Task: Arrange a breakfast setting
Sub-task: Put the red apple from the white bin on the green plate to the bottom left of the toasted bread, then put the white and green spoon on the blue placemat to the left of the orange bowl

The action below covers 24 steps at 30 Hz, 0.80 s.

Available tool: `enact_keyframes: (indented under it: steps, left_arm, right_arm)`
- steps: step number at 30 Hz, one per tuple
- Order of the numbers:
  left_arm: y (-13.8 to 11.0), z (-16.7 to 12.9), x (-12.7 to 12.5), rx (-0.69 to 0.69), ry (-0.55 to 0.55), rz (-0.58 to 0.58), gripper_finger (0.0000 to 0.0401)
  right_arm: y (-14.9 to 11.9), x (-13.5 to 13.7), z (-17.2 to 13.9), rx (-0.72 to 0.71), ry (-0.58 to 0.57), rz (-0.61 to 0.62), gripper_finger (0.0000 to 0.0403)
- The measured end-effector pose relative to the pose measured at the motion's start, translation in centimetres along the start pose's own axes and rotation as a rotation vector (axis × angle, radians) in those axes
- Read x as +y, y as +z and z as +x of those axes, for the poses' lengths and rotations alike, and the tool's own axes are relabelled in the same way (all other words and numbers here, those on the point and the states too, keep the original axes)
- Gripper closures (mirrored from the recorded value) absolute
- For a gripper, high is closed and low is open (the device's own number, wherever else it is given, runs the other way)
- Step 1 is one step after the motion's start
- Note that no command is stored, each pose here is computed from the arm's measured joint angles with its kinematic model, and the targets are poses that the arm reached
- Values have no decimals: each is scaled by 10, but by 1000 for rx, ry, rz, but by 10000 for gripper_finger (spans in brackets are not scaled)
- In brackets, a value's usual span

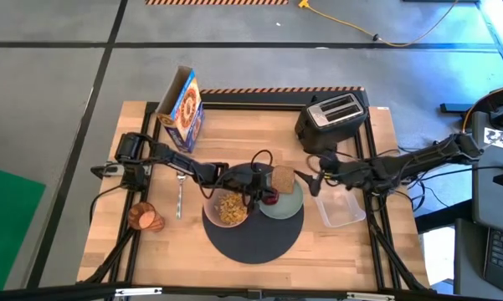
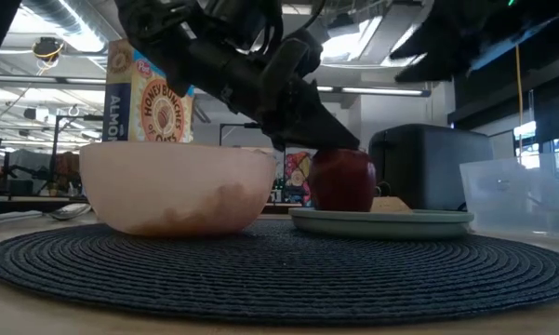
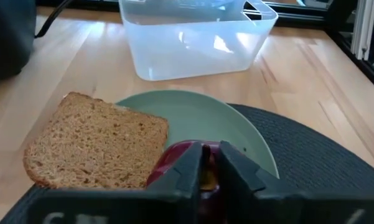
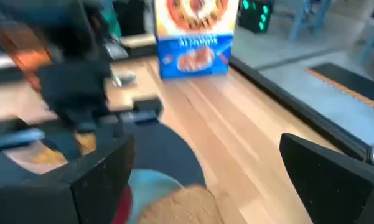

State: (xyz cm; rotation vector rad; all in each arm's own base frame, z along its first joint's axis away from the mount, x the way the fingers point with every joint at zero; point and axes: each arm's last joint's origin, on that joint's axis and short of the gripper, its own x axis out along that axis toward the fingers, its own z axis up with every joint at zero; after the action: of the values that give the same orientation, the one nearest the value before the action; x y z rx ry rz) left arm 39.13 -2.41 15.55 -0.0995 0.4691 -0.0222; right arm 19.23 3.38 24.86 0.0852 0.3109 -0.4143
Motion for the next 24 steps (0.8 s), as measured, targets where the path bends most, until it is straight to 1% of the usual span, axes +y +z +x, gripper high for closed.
enact_keyframes:
  steps: [5, 8, 10, 12, 14, 18, 21, 24]
  left_arm:
    - [0, 0, 7, 4, 12, -19, 313]
    - [4, -3, 8, 4, 6, -21, 289]
    - [5, -4, 9, -4, 0, -22, 276]
    - [7, -7, 9, 4, -2, -22, 265]
    - [10, -9, 8, -6, -3, -18, 256]
    - [11, -11, 8, 1, 6, -17, 244]
    - [20, -18, 8, -33, 16, -14, 243]
    - [29, -26, 7, -62, 17, -11, 242]
  right_arm:
    - [-17, -10, 27, 141, -108, -41, 17]
    - [-23, -18, 41, 202, -122, -27, 22]
    - [-26, -25, 48, 239, -121, -16, 38]
    - [-26, -31, 52, 260, -118, 2, 65]
    - [-27, -37, 56, 278, -110, 17, 101]
    - [-28, -47, 63, 309, -99, 48, 184]
    - [-35, -54, 71, 355, -118, 58, 250]
    - [-43, -55, 80, 401, -120, 42, 313]
